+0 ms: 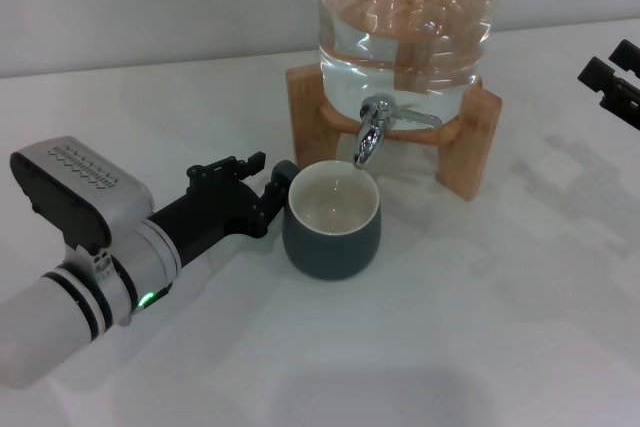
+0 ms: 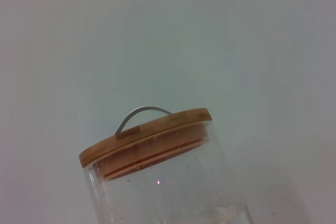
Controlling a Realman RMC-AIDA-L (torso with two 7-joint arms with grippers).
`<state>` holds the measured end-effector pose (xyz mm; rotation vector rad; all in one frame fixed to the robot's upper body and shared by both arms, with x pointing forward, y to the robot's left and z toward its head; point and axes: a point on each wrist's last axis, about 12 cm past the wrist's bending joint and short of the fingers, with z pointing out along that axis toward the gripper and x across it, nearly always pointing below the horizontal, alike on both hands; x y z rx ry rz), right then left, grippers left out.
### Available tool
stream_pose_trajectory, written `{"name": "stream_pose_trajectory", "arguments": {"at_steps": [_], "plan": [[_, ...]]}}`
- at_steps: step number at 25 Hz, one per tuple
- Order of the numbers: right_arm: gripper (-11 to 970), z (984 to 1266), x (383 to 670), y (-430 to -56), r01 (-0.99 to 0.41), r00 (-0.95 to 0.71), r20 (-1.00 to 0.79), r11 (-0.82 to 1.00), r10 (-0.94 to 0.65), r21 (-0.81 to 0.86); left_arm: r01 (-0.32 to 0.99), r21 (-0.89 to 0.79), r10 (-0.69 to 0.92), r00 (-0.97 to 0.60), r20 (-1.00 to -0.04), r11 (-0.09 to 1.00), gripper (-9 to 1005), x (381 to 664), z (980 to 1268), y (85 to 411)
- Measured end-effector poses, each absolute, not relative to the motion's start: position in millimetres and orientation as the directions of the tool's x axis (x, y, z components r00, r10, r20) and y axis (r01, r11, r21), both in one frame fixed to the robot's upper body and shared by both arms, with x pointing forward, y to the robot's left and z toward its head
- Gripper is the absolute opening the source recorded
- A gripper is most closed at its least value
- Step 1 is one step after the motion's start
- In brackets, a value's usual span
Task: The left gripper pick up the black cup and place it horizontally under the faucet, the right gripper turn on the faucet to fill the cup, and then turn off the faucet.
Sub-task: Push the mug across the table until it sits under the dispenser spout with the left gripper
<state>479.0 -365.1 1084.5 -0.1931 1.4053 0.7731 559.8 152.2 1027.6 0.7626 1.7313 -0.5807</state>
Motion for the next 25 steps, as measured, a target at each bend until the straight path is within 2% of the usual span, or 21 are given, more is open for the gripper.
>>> {"name": "stream_pose_trajectory", "arguments": {"at_steps": [13,25], "plan": [[842,1084.6,479.0,-365.3,-0.586,-0.028,-0.929,0.747,0.369,0.314,0.775,0.011,0.242,-0.184,-0.953,0.632,383,556.0,1025.3,146.5],[842,1084.8,479.3,-365.3,-0.586,-0.026,-0.929,0.747,0.369,0.313,0.759,0.012,0.253,-0.202,-0.946,0.652,384,556.8,1021.9,151.4]]}}
